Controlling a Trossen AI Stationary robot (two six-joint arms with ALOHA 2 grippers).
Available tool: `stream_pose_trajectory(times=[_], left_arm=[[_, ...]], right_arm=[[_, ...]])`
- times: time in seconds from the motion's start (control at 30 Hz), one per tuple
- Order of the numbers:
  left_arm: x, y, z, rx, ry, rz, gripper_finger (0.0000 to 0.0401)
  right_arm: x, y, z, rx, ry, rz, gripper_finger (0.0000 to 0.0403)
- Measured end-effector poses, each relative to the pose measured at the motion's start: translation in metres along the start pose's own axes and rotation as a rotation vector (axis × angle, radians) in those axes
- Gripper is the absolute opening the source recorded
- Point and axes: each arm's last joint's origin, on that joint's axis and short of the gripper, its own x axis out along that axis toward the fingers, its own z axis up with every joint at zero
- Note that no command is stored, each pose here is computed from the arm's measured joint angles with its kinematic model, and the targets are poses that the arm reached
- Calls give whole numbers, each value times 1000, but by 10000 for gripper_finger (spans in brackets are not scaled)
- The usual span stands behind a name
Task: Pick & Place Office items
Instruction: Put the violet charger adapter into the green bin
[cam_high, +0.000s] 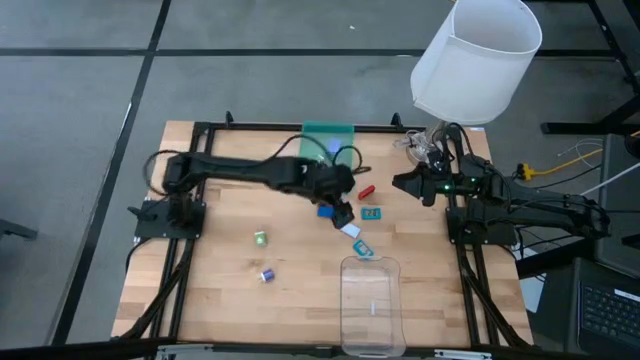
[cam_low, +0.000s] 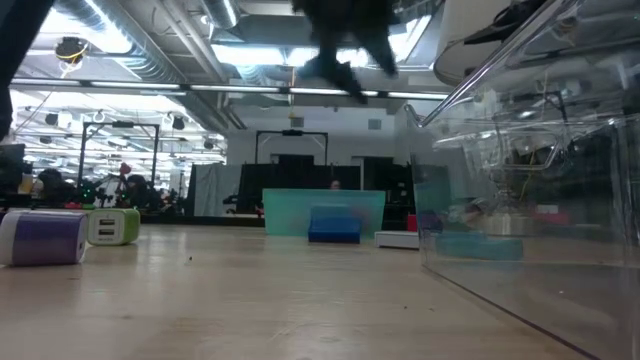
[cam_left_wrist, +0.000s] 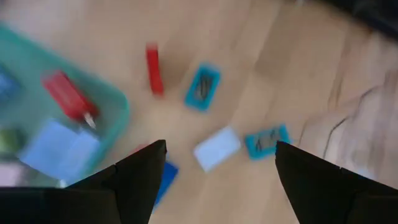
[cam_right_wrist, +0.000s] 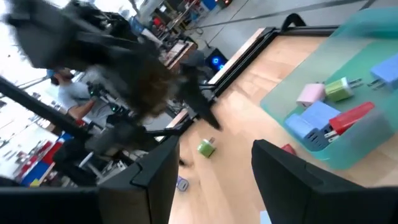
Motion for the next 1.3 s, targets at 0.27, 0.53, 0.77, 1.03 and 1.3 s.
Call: stream_pose_trajectory(times=[0.27, 0.53, 0.77, 1.03, 1.3], left_arm=[[-85, -10, 0, 36, -286, 158, 275], [-103, 20, -91, -110, -462, 102, 254], [-83, 67, -184, -303, -522, 74, 253], [-84, 83, -214, -392, -584, 0, 253], [-99, 81, -199, -325, -634, 4, 253]], right_arm=[[0, 3, 3, -36, -23, 34, 201], [0, 4, 3, -45, -30, 41, 201], [0, 3, 3, 0, -37, 34, 201], [0, 3, 5, 23, -79, 1, 201], [0, 2, 6, 16, -105, -24, 201]])
